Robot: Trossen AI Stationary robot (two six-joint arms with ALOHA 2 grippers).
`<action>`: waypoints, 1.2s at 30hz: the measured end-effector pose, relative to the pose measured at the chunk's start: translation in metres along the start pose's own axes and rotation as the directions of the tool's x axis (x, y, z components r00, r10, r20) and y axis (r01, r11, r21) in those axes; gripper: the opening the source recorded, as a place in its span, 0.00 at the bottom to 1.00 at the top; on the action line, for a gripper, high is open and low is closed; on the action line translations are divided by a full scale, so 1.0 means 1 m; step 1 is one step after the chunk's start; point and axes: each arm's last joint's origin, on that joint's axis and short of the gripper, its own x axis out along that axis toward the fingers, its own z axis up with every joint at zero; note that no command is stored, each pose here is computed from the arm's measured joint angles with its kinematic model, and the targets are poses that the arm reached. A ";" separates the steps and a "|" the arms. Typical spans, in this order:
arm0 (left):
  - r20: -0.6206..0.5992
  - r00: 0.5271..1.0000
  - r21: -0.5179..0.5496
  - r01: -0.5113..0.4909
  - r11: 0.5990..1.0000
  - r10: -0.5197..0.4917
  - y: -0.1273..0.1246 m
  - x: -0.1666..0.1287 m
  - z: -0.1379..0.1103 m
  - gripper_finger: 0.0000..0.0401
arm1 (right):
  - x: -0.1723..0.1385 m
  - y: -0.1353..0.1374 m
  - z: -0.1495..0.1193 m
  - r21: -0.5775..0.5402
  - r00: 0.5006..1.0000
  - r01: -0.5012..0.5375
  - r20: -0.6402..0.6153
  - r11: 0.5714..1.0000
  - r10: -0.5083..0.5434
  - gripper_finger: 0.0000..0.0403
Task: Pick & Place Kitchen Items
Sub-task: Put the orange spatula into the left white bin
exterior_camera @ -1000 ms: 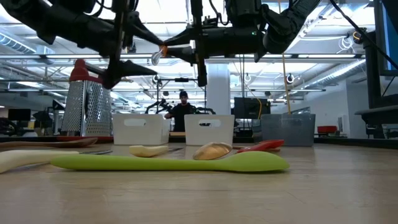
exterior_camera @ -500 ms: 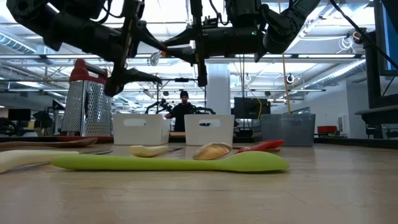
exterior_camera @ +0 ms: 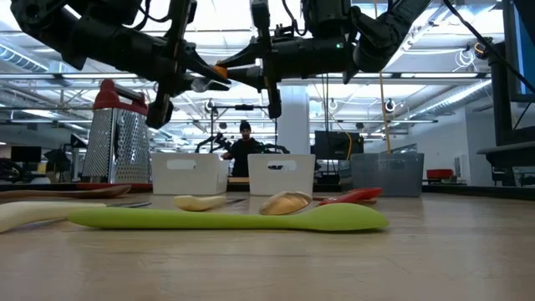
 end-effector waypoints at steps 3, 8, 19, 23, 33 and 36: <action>-0.015 1.000 -0.002 -0.002 1.000 0.002 0.001 0.000 -0.001 0.01 | 0.000 0.000 -0.001 -0.015 1.000 -0.001 -0.011 1.000 0.001 0.11; -0.021 1.000 -0.002 -0.001 1.000 0.001 0.001 0.000 -0.001 0.01 | 0.000 0.000 -0.001 -0.022 1.000 -0.003 -0.017 1.000 0.002 0.18; -0.019 0.999 -0.005 -0.037 0.999 0.037 0.004 0.000 -0.001 0.00 | 0.000 -0.003 -0.008 -0.024 0.994 -0.002 -0.112 1.000 0.000 0.39; -0.021 0.997 0.000 -0.070 0.998 0.070 0.006 -0.002 -0.002 0.00 | -0.001 -0.007 -0.010 -0.022 0.989 0.037 -0.141 0.999 -0.040 0.43; -0.047 0.989 -0.004 -0.143 0.990 0.143 0.010 -0.008 -0.002 0.00 | -0.001 -0.008 -0.009 -0.012 0.980 -0.007 -0.197 1.000 0.004 0.43; -0.051 0.987 -0.012 -0.156 0.988 0.155 0.011 -0.011 0.001 0.00 | -0.001 -0.008 -0.009 -0.004 0.978 -0.015 -0.208 1.000 0.014 0.43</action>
